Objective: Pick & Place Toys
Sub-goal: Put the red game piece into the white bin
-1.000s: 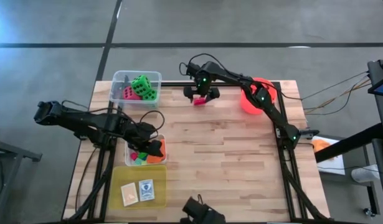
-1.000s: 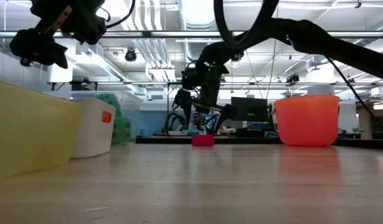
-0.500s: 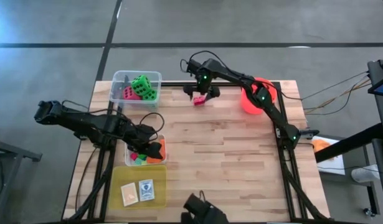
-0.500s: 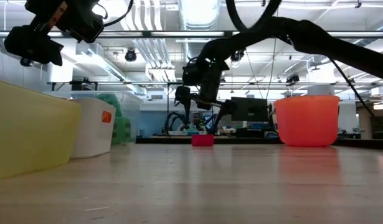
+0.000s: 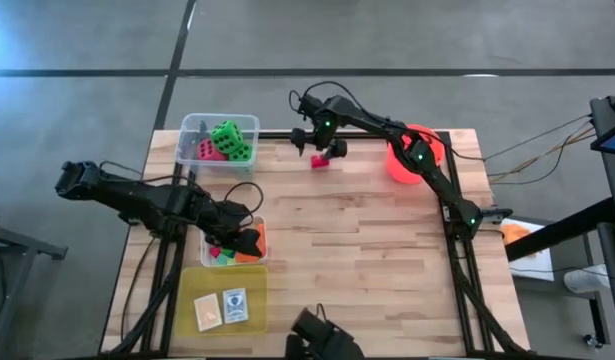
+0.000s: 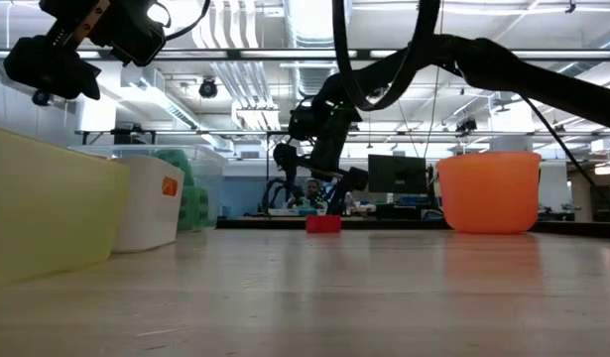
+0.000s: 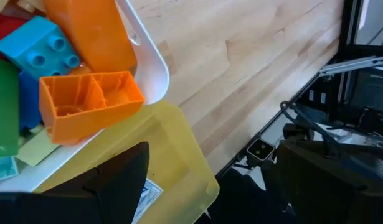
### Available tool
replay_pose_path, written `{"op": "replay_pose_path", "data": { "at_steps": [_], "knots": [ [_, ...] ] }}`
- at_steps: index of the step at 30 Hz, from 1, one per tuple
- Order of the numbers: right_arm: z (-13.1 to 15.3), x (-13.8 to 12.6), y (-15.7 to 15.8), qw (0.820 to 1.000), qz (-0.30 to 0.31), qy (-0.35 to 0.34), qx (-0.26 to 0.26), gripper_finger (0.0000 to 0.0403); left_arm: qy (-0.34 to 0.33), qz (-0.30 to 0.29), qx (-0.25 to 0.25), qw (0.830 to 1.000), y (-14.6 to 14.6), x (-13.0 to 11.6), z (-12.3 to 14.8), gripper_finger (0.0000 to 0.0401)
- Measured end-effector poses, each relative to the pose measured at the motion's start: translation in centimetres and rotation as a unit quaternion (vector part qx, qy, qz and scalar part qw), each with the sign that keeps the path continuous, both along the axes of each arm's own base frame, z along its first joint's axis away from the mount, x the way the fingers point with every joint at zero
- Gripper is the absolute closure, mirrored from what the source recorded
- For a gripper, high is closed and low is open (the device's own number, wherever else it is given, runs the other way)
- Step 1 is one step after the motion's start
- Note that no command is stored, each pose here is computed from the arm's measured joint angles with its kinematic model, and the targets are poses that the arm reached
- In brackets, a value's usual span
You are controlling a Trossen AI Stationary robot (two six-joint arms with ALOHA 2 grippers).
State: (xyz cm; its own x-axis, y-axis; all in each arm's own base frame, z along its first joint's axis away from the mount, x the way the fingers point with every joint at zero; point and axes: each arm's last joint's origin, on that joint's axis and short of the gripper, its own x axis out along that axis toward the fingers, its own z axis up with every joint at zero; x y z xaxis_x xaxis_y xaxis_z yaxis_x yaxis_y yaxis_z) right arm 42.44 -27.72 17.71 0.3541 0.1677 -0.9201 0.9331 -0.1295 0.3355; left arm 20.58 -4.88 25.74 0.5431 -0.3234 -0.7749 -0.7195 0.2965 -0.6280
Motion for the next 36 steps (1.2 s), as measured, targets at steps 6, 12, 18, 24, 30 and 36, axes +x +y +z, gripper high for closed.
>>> {"op": "replay_pose_path", "data": {
  "at_steps": [6,12,18,24,30,36],
  "knots": [
    [-0.1,-0.5,0.5,0.999,0.018,0.022,0.021,0.0014,-0.003,-0.001,-0.001,1.000,-0.1,0.0,0.0,0.0063],
    [-0.3,-1.3,2.5,0.991,0.077,0.086,0.064,0.0014,-0.004,-0.003,0.001,1.000,-0.1,0.0,0.0,0.0063],
    [1.1,-1.1,6.1,0.977,0.157,0.127,0.071,0.0014,-0.007,-0.011,0.006,1.000,-0.1,0.0,0.0,0.0063],
    [4.1,-1.0,7.6,0.958,0.269,0.101,-0.009,0.0014,-0.014,-0.027,0.018,0.999,-0.1,0.0,0.0,0.0063],
    [5.7,-0.7,9.6,0.852,0.507,0.077,-0.108,0.0014,-0.018,-0.034,0.026,0.999,-0.1,0.0,0.0,0.0062],
    [4.5,-0.2,11.4,0.722,0.668,0.107,-0.143,0.0014,-0.016,-0.029,0.024,0.999,-0.1,0.0,0.0,0.0062]
  ]
}}
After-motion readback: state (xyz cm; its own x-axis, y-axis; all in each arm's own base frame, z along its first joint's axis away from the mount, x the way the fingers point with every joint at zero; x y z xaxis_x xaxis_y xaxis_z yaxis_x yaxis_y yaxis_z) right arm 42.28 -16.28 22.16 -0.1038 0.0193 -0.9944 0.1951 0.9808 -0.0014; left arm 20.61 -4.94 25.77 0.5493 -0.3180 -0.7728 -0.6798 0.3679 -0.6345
